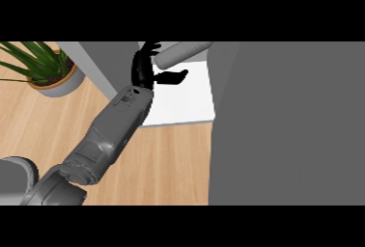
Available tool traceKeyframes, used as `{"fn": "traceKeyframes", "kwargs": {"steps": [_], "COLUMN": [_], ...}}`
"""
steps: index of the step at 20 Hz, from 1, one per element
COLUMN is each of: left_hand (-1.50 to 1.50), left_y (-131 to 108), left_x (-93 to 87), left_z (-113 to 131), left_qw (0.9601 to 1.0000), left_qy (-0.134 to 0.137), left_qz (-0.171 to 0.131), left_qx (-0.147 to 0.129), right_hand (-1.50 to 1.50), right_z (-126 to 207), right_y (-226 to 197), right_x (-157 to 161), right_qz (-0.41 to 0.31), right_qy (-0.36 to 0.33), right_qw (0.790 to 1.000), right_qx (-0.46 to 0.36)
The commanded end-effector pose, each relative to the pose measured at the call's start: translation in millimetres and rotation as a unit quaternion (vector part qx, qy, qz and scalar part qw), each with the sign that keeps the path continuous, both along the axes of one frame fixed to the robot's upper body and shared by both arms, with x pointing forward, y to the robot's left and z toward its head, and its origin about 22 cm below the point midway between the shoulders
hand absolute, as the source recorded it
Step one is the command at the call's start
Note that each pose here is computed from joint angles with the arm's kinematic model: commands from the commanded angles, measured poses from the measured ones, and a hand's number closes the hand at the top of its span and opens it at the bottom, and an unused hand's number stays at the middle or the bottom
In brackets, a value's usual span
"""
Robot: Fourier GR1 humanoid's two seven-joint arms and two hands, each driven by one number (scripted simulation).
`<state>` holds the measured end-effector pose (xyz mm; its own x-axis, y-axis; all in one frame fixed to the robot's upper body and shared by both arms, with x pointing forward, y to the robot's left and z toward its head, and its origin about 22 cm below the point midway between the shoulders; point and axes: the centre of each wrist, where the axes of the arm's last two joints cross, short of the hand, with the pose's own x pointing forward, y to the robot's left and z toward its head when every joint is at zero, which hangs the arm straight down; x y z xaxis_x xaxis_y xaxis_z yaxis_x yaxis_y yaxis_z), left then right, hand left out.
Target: Pick up the bottled water, place it into the cabinet and close the cabinet
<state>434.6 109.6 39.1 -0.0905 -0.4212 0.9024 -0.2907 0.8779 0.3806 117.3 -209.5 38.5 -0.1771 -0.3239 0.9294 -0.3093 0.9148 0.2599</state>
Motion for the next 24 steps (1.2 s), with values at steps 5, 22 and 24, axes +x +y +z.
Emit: {"fn": "traceKeyframes", "kwargs": {"steps": [5, 22, 24], "left_hand": [-1.50, -1.50, -1.50], "left_y": [45, 27, 38], "left_x": [6.7, -0.9, -6.0], "left_z": [-1, -6, -18], "left_qw": [0.9993, 0.9773, 0.9740], "left_qy": [0.007, -0.096, -0.099], "left_qz": [0.027, -0.124, -0.130], "left_qx": [0.024, -0.142, -0.157], "right_hand": [-1.50, -1.50, -1.50], "right_z": [-7, -3, -3], "right_y": [-3, -4, -2], "right_x": [0, -12, -10], "right_qz": [0.000, -0.023, -0.016], "right_qy": [-0.005, -0.006, -0.004], "right_qw": [1.000, 0.999, 1.000], "right_qx": [0.001, -0.024, -0.012]}}
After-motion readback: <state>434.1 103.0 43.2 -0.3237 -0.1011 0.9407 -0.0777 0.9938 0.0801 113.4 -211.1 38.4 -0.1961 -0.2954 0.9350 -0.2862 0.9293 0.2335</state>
